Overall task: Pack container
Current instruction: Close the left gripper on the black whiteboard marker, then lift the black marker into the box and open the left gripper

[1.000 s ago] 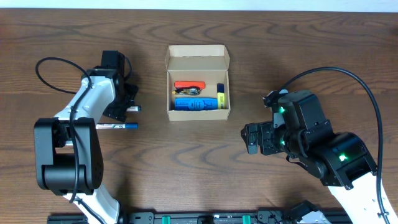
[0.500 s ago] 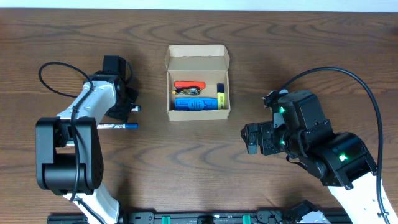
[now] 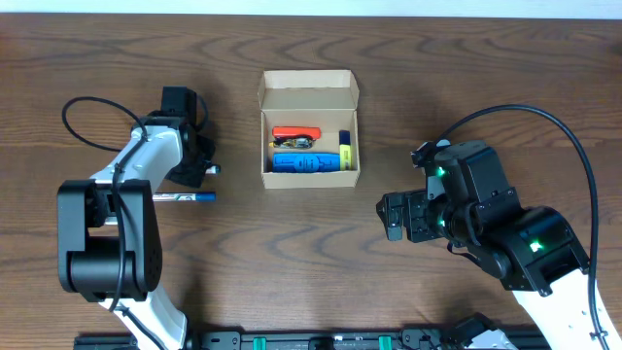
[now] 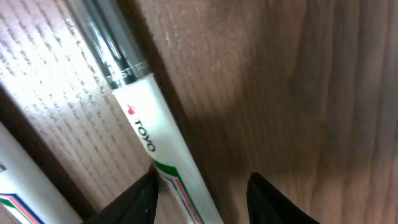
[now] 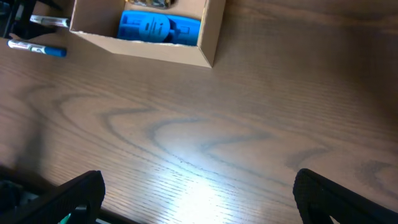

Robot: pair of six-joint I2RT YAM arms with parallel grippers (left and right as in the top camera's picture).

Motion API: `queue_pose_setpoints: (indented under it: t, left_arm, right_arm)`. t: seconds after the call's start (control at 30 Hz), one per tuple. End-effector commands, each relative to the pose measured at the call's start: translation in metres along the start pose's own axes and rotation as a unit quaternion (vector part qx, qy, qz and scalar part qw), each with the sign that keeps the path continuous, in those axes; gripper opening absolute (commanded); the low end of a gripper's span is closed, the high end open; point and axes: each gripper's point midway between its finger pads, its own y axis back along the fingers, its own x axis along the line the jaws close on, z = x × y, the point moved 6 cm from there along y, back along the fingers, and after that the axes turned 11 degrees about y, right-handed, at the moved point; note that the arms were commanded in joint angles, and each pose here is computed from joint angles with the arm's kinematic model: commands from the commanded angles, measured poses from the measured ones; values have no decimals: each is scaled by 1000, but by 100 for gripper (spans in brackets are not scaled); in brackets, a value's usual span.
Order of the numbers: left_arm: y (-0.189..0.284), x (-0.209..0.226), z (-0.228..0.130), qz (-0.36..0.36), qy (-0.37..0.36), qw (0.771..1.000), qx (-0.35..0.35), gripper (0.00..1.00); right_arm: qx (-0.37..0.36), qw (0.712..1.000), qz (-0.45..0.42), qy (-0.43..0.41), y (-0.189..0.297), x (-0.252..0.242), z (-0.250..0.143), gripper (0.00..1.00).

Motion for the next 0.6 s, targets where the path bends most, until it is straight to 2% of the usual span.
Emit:
queue_pose_setpoints:
  t: [0.0,0.2,0.4,0.57]
  left_arm:
    - [-17,8,-1,25,2,1000,12,44]
    - [-18,9,-1,28,2,1000,12,20]
    - [-16,6,-3,21,-27,999,26,6]
    - [17,-18,-6,-33,-93,994,41,6]
  right_arm:
    - [0,1000,-2,4,0,0,0,99]
    - [0,1000,-2,4,0,0,0,99]
    - [0,1000,-2,4,0,0,0,99]
    - [0,1000,-2,4,0,0,0,99]
